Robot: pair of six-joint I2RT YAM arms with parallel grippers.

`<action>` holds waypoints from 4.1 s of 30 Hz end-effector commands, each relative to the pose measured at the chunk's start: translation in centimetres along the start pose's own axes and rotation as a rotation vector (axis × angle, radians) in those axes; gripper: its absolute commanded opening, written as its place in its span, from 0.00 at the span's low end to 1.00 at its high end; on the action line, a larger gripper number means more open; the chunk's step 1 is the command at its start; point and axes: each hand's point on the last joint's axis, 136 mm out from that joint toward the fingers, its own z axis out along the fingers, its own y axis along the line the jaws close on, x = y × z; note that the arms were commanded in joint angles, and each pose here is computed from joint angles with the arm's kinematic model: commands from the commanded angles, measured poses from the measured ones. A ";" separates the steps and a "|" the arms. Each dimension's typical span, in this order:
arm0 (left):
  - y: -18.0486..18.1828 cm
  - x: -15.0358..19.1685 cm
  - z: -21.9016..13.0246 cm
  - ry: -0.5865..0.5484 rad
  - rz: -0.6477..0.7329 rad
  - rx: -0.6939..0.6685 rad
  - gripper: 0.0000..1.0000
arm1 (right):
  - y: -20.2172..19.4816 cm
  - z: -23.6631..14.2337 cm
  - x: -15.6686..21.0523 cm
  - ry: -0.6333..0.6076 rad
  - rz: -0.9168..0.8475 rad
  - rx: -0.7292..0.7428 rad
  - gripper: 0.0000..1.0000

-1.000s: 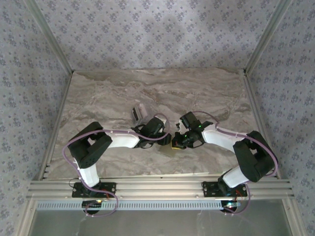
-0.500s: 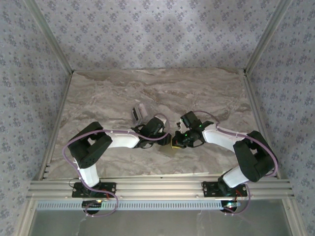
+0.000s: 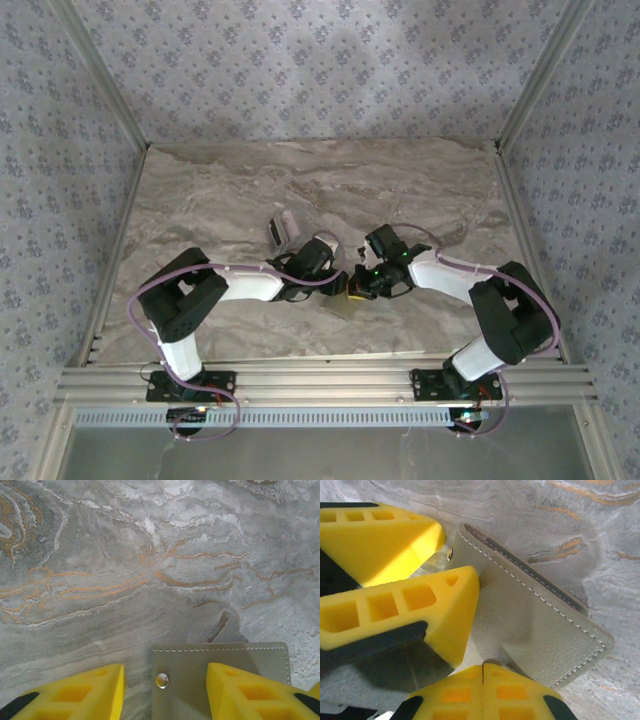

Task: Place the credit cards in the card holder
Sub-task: Close the button on the card holder, then reset both arms

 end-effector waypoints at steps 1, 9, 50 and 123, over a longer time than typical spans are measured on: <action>1.3 3.4 0.9 0.111 0.000 -0.031 0.47 | 0.7 0.0 -1.1 -0.022 -0.003 -0.014 0.00; 1.3 3.4 1.0 0.112 -0.001 -0.028 0.47 | 0.4 0.4 -1.1 -0.022 -0.003 0.002 0.00; 4.0 1.5 -6.6 -0.045 -0.104 -0.014 0.59 | 0.0 0.2 -0.9 -0.114 -0.160 0.150 0.28; 34.6 -7.5 -21.7 -0.689 -0.106 -0.861 0.99 | -18.7 -21.2 -15.0 -1.215 -0.254 0.714 1.00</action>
